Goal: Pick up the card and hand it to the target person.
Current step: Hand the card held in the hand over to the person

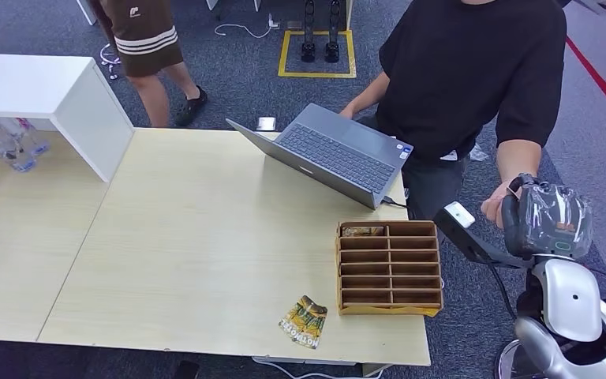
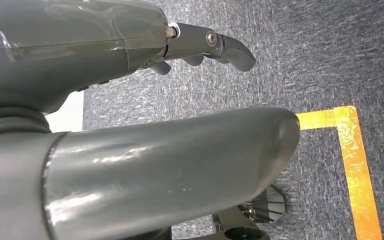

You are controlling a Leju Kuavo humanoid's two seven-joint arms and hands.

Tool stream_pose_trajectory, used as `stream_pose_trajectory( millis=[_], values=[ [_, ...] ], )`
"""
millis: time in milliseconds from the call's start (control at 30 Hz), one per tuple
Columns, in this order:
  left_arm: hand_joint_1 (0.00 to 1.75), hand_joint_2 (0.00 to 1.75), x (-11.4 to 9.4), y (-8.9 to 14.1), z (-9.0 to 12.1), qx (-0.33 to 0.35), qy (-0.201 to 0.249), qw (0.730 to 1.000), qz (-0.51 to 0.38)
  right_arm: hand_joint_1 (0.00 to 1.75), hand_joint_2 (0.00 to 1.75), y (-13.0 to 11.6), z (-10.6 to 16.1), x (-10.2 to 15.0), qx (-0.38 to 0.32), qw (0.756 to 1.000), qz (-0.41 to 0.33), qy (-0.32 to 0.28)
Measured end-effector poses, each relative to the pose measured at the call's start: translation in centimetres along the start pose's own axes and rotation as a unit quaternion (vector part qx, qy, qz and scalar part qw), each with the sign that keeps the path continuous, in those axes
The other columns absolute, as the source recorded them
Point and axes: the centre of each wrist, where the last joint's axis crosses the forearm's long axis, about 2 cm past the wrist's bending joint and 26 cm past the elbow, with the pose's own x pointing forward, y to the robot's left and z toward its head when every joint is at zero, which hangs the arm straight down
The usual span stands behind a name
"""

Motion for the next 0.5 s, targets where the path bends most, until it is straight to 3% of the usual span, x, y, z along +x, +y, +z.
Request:
stream_pose_trajectory(
  millis=[133, 167, 267, 300, 500],
  values=[
    [0.0, 0.0, 0.0, 0.0, 0.0, -0.001, -0.001, 1.0, -0.001, 1.38, 1.75, 1.1, 0.4, -0.9, 0.02, 0.999, 0.029, 0.009],
    [0.0, 0.0, 0.0, 0.0, 0.0, -0.001, -0.001, 1.0, -0.001, 1.19, 1.75, 1.3, 0.5, -1.1, 0.025, 0.999, 0.035, 0.011],
    [0.0, 0.0, 0.0, 0.0, 0.0, -0.001, -0.001, 1.0, -0.001, 0.21, 1.75, 1.9, 0.9, -1.6, 0.04, 0.998, 0.045, 0.015],
    [0.0, 0.0, 0.0, 0.0, 0.0, -0.001, -0.001, 1.0, -0.001, 0.04, 1.75, 2.1, 1.0, -1.7, 0.044, 0.998, 0.047, 0.017],
    [0.0, 0.0, 0.0, 0.0, 0.0, -0.001, -0.002, 1.0, -0.002, 0.0, 1.75, 2.8, 1.6, -2.1, 0.063, 0.996, 0.056, 0.019]
  ],
)
